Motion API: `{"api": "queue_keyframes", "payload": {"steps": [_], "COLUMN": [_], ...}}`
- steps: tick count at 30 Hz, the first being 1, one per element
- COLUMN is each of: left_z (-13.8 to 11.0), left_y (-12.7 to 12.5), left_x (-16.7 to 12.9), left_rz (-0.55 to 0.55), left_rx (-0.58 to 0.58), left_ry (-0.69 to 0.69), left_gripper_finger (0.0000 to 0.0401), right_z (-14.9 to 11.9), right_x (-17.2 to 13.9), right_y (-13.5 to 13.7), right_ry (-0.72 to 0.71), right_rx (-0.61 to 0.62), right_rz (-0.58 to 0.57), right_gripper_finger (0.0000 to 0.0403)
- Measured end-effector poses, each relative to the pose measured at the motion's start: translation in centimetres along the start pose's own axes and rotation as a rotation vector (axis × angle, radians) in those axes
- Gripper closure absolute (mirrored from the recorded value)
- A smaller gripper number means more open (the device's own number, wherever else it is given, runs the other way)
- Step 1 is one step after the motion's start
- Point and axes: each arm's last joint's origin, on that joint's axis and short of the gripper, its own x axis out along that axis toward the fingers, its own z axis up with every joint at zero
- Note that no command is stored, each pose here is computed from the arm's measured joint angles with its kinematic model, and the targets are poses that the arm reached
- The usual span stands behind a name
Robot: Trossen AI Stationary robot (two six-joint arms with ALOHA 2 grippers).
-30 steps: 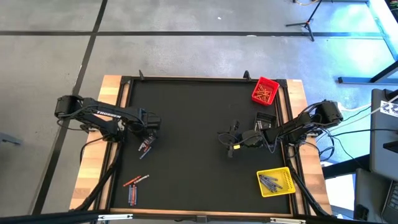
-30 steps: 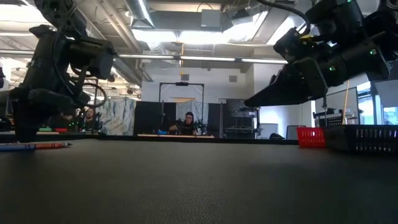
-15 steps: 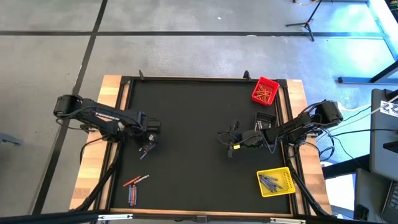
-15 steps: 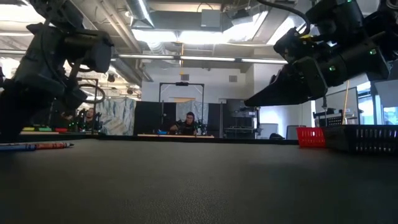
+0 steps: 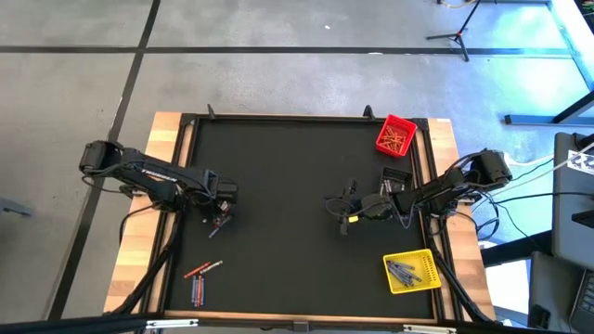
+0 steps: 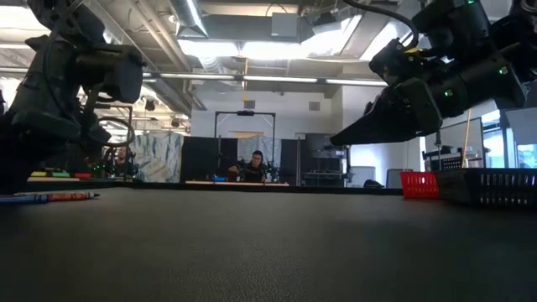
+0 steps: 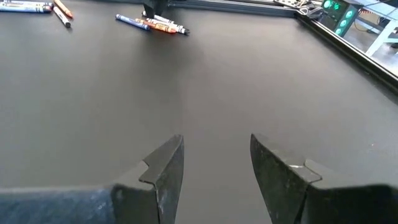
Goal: Sort crayons
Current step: Put the black crayon into the black bin
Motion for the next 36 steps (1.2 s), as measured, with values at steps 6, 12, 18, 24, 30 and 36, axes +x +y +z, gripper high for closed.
{"api": "queue_keyframes", "payload": {"steps": [6,12,18,24,30,36], "left_z": [0.0,-0.1,-0.2,-0.2,-0.1,0.7], "left_y": [0.0,0.3,0.1,-0.7,-2.0,-4.9], "left_x": [0.0,0.0,-0.8,-4.3,-7.6,-8.0], "left_rz": [0.014,0.046,0.034,0.002,-0.044,-0.179], "left_rx": [0.001,-0.034,-0.039,0.010,0.157,0.422], "left_ry": [-0.016,-0.015,-0.043,-0.160,-0.389,-0.676], "left_gripper_finger": [0.0338,0.0393,0.0388,0.0386,0.0386,0.0386], "right_z": [0.1,0.1,-0.1,-0.1,0.0,0.2], "right_x": [0.0,0.0,0.0,0.0,0.0,0.0], "right_y": [0.0,0.0,0.0,0.0,-0.2,-0.1], "right_ry": [-0.008,-0.008,0.014,0.010,-0.003,-0.023], "right_rx": [0.003,0.004,-0.004,0.021,0.037,0.045], "right_rz": [0.000,0.000,0.000,-0.010,-0.048,-0.041], "right_gripper_finger": [0.0219,0.0219,0.0219,0.0219,0.0219,0.0219]}}
